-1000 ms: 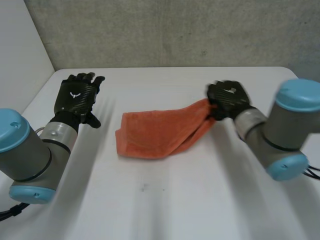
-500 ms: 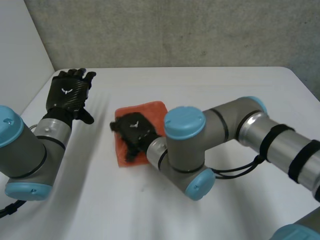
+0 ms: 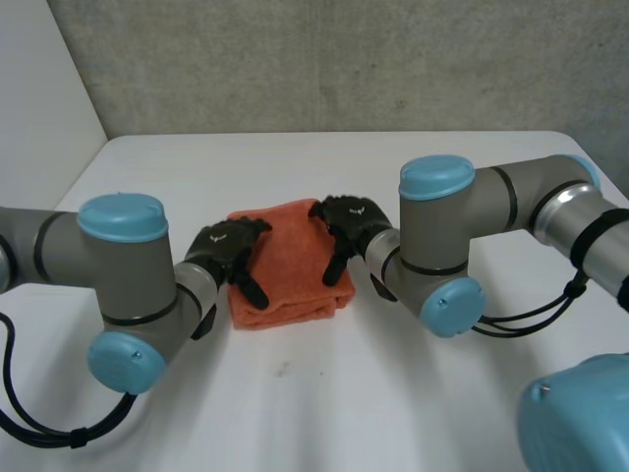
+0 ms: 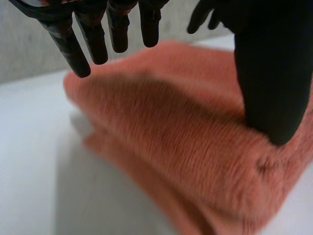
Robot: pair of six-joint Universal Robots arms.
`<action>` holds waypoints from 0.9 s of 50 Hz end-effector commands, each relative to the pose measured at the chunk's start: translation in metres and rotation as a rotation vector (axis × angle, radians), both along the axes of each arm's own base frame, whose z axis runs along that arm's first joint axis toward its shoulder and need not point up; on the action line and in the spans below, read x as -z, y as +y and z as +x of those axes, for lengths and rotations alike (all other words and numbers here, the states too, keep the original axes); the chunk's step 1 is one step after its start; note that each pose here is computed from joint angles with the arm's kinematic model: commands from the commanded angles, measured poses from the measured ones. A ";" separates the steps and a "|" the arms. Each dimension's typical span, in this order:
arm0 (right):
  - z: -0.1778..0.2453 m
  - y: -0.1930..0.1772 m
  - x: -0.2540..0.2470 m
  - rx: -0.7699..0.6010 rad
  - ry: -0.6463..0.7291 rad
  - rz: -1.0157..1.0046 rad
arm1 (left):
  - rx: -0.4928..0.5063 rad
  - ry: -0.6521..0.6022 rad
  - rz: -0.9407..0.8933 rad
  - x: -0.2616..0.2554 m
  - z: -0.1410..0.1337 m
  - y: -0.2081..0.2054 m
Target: Fold the laundry
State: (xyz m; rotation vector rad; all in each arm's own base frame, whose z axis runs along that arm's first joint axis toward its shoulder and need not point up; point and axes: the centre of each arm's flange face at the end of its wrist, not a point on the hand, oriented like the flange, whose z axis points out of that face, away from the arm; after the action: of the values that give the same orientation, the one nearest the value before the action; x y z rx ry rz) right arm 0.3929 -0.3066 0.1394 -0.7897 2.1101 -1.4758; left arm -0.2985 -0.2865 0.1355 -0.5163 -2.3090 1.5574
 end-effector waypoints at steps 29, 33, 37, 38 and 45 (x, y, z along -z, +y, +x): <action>-0.136 0.053 -0.210 0.399 -0.003 -0.429 | -0.130 0.106 -0.361 -0.229 0.074 0.058; -0.148 0.063 -0.210 0.415 -0.017 -0.445 | -0.115 0.112 -0.367 -0.232 0.078 0.073; -0.154 0.067 -0.217 0.412 -0.045 -0.484 | -0.108 0.120 -0.379 -0.235 0.079 0.081; -0.154 0.067 -0.218 0.409 -0.048 -0.488 | -0.107 0.123 -0.381 -0.235 0.079 0.081; -0.154 0.066 -0.216 0.365 -0.049 -0.484 | -0.113 0.126 -0.398 -0.240 0.080 0.078</action>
State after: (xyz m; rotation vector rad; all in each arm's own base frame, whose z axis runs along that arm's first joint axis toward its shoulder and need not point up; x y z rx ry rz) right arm 0.2374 -0.2388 0.3556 -0.4874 1.9835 -2.2508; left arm -0.2189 -0.2051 0.3710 -0.3760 -1.9888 2.0333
